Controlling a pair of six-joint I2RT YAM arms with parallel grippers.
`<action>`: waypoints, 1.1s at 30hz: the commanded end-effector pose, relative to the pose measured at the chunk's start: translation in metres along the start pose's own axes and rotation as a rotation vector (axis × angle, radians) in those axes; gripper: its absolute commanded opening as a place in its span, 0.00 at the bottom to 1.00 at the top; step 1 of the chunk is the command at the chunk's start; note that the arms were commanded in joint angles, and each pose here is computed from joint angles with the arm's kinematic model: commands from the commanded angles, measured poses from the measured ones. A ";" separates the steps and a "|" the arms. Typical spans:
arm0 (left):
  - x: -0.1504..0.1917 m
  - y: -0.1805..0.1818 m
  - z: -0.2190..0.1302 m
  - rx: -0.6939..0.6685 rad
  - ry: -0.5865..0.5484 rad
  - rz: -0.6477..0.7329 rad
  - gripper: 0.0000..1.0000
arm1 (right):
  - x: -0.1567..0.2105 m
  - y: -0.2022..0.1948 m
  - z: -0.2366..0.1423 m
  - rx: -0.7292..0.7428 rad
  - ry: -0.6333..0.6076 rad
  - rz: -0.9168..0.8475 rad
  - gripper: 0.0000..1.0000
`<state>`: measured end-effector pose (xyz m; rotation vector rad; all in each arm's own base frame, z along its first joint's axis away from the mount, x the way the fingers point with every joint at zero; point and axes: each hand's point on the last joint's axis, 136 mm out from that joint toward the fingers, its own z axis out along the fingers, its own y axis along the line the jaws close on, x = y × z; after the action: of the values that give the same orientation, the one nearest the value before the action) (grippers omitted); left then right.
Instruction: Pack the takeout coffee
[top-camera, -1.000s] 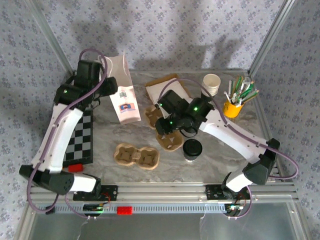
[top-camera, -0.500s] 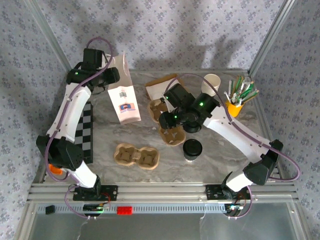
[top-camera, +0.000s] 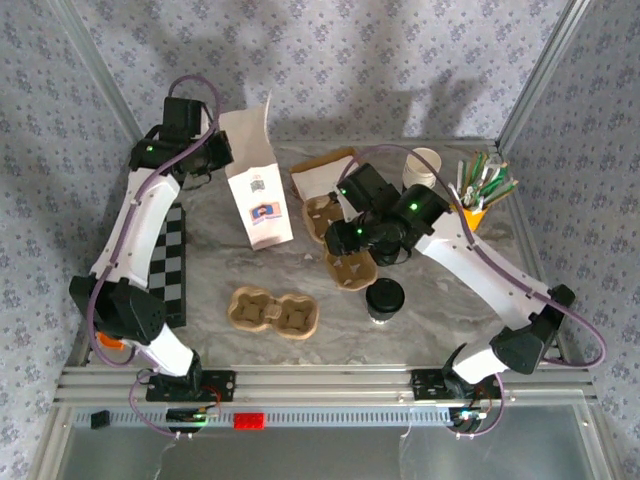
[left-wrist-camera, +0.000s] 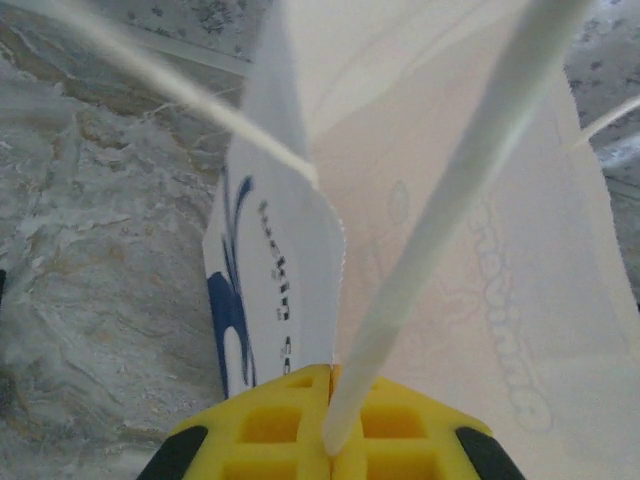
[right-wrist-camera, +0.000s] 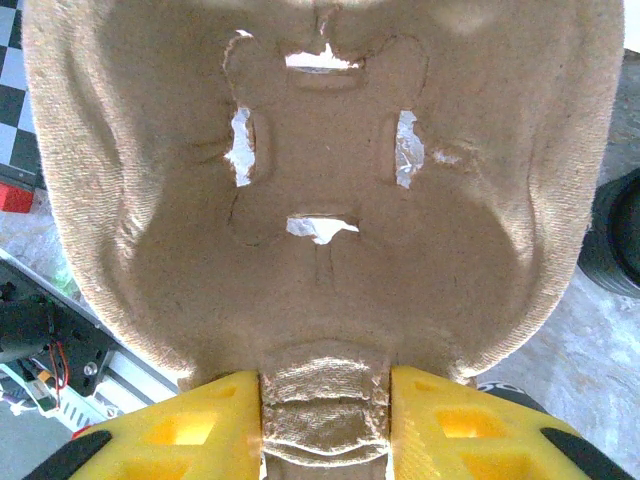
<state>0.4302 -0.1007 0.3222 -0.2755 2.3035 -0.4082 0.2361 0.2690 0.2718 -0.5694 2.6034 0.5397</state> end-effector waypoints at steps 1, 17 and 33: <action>-0.004 -0.026 -0.029 0.117 -0.046 -0.055 0.00 | 0.001 -0.010 -0.023 0.021 -0.031 0.038 0.36; 0.040 -0.066 -0.070 0.161 -0.104 -0.129 0.00 | 0.026 -0.052 -0.056 0.087 -0.067 0.178 0.36; 0.074 -0.082 -0.073 0.225 -0.142 -0.341 0.00 | 0.027 -0.062 -0.066 0.105 -0.085 0.215 0.36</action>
<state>0.3330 -0.1815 0.3199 -0.5143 2.1755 -0.6945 0.2251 0.1884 0.2940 -0.2687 2.6048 0.5004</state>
